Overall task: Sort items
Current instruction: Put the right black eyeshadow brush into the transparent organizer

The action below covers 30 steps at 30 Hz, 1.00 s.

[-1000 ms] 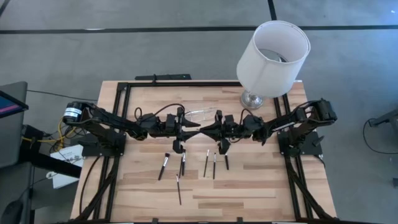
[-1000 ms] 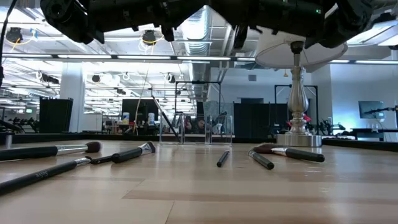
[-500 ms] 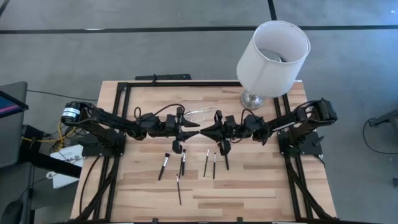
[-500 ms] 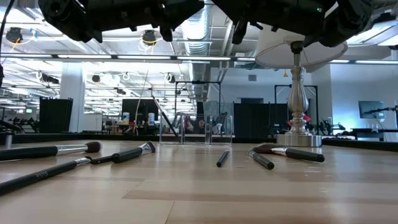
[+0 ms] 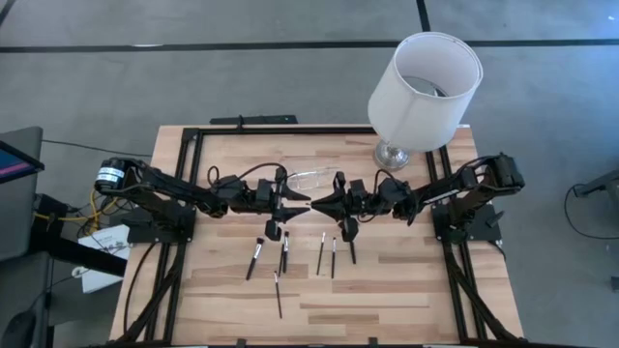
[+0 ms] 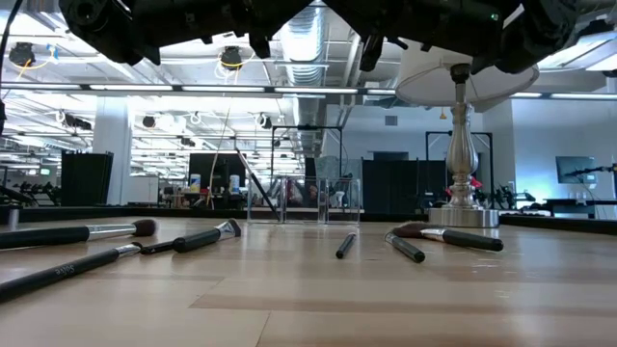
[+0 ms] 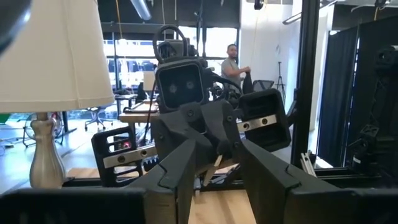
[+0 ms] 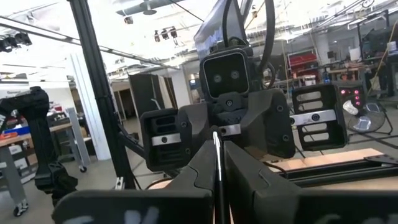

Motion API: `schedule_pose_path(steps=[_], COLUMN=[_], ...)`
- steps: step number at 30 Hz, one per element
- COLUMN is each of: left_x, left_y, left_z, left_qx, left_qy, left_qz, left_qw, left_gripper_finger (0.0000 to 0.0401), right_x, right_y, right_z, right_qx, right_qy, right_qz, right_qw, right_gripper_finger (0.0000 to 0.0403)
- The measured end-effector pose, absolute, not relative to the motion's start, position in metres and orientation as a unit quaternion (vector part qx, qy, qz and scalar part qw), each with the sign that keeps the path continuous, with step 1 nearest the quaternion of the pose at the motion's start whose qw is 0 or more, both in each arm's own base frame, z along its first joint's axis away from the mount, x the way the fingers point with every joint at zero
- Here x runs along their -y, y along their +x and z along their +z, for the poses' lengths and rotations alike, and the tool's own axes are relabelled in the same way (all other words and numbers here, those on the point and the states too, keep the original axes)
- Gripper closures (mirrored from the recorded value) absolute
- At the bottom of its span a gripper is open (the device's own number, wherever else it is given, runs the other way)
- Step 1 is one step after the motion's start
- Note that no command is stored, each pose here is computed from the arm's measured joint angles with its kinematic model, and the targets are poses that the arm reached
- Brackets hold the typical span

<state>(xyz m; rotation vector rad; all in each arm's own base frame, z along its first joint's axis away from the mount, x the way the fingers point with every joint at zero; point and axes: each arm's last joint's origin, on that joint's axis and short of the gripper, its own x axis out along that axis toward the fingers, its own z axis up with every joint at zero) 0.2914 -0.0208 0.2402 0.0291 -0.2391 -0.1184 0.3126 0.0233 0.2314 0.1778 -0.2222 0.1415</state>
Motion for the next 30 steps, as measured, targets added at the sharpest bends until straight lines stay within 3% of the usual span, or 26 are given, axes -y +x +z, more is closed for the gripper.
schedule_pose_path(steps=[18,25,30], left_x=[0.021,0.017,0.017], left_y=[0.292,0.293,0.293], left_z=[0.239,0.239,0.239], left_qx=[0.121,0.124,0.126], left_qy=[0.036,0.037,0.038], left_qz=[-0.054,-0.051,-0.049], left_qw=[0.990,0.990,0.990], left_gripper_finger=[0.0280,0.0312,0.0329], right_x=[-0.024,-0.024,-0.024], right_y=[0.317,0.323,0.323], right_z=[0.237,0.240,0.240], right_qx=[0.109,0.088,0.089], right_qy=[0.088,0.088,0.086], right_qz=[0.070,0.066,0.066], right_qw=[0.988,0.990,0.990], right_gripper_finger=[0.0383,0.0396,0.0383])
